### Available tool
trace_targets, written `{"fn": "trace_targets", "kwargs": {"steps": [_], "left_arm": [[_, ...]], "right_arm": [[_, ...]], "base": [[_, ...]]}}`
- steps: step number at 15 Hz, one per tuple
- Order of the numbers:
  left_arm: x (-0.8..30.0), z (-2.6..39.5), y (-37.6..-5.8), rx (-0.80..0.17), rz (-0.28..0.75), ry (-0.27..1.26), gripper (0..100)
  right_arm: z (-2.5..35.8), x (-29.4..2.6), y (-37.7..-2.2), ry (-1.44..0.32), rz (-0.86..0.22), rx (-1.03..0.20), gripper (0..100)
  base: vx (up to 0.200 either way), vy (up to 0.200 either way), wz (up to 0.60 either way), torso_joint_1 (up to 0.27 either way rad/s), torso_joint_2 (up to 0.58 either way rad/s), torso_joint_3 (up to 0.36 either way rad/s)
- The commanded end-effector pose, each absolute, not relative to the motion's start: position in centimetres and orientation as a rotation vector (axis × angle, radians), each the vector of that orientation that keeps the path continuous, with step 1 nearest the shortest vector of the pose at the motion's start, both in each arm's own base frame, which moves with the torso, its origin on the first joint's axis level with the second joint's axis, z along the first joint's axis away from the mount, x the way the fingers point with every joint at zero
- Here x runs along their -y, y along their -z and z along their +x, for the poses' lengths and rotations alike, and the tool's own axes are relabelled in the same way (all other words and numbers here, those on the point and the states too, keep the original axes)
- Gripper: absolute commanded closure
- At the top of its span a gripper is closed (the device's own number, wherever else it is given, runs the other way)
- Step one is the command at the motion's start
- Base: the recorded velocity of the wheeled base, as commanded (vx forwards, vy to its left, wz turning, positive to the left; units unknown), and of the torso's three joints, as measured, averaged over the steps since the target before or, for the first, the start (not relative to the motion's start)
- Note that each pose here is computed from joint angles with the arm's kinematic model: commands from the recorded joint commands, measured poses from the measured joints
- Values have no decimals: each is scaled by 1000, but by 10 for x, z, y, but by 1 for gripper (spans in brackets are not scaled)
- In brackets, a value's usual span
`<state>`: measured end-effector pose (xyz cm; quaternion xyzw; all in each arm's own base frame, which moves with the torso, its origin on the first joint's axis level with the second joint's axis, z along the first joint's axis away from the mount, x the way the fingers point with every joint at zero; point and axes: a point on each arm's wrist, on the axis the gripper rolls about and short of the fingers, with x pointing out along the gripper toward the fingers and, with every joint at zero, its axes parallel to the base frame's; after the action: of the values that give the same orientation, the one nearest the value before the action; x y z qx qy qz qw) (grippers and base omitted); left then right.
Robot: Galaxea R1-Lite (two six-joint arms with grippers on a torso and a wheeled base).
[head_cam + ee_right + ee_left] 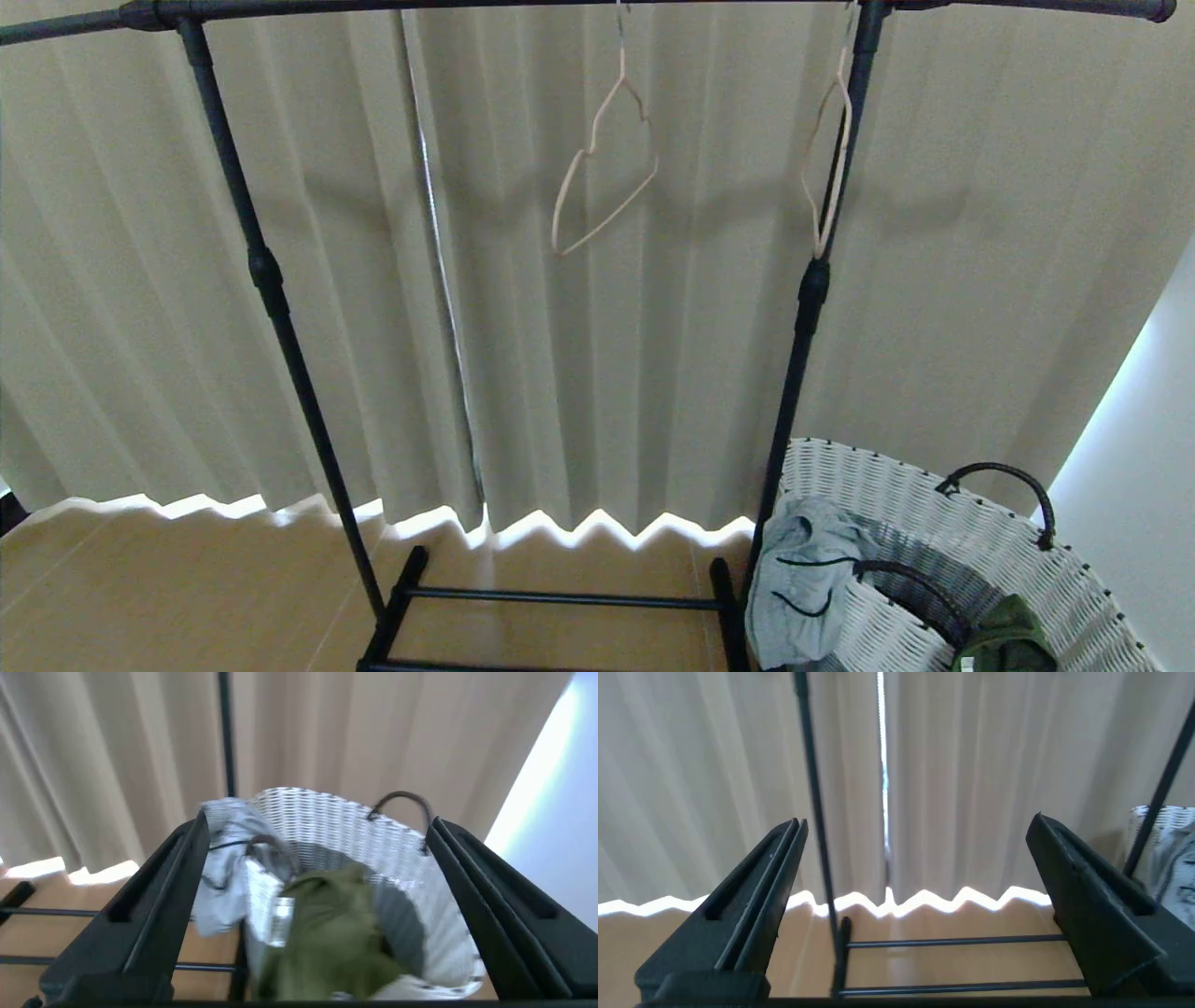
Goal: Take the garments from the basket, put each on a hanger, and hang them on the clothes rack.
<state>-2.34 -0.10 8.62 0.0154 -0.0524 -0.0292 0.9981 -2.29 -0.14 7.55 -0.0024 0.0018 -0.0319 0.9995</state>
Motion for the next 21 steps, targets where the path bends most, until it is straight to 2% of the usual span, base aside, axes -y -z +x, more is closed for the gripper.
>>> {"fn": "trace_targets", "kwargs": {"steps": [1, 13, 18, 21], "left_arm": [[1, -23, -86, 105, 30, 58, 0], [1, -23, -86, 105, 32, 60, 0], [1, -23, -86, 105, 33, 60, 0], [1, -23, -86, 105, 33, 60, 0]], "right_arm": [[-23, 1, -75, 63, -5, -3, 0], [-23, 1, -76, 66, 6, -1, 0], [-23, 1, -76, 64, 3, -1, 0], [-23, 2, -76, 67, -2, 0, 0]], "base": [[0, 0, 0, 0, 0, 0], [0, 0, 0, 0, 0, 0], [200, 0, 0, 2, 0, 4], [0, 0, 0, 0, 0, 0]]}}
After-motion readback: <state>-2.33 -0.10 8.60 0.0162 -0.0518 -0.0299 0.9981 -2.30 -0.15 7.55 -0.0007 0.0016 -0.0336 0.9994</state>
